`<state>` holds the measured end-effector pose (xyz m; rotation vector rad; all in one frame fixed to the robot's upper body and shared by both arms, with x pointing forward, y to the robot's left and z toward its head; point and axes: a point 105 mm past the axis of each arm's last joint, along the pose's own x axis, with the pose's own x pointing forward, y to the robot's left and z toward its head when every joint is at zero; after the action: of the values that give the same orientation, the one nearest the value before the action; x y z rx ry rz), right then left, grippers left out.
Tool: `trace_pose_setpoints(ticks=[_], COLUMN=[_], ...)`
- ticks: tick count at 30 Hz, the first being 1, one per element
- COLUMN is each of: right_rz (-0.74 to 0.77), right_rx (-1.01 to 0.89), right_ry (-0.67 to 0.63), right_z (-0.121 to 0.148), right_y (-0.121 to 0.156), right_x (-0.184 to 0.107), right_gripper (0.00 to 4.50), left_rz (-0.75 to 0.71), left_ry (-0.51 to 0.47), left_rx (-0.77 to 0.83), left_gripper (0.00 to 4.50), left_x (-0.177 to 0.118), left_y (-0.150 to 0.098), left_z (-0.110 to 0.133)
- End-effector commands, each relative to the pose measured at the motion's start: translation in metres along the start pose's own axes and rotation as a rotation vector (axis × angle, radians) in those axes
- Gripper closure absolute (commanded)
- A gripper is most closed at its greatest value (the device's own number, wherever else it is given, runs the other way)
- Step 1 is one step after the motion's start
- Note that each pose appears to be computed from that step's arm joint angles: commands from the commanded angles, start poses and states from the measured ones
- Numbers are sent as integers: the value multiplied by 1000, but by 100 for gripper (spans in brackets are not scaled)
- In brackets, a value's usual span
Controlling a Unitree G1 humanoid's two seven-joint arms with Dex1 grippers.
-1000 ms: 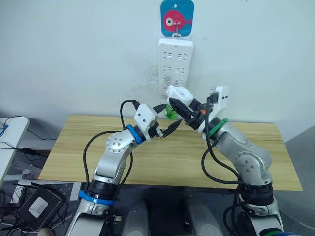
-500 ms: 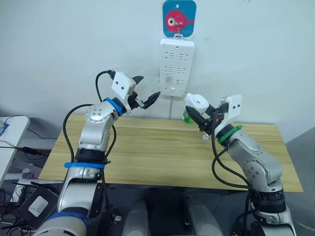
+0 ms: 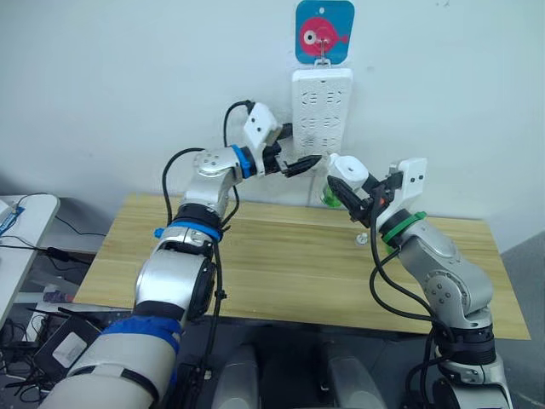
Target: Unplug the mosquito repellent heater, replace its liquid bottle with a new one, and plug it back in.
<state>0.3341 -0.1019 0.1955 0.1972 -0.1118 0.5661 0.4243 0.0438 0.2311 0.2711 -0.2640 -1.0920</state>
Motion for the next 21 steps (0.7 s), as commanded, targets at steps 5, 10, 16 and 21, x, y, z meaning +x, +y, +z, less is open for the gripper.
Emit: trace_pose_setpoints(ticks=[5, 10, 16, 21], right_rz=[-17, -18, 2, 63], right_rx=[-70, -99, -116, -159], right_ry=[-75, -65, -66, -51], right_z=[23, 25, 31, 34], right_y=[-1, -3, 0, 11], right_x=[-8, -10, -9, -7], right_gripper=[149, 149, 149, 149], left_rz=[-98, -169, -159, -155], left_ry=[-47, -8, -3, -4], left_rx=[12, -59, -140, -224], left_gripper=[37, 184, 306, 311], left_x=[2, -8, -16, -19], left_y=[-5, -10, -6, -4], left_z=[19, 8, 6, 8])
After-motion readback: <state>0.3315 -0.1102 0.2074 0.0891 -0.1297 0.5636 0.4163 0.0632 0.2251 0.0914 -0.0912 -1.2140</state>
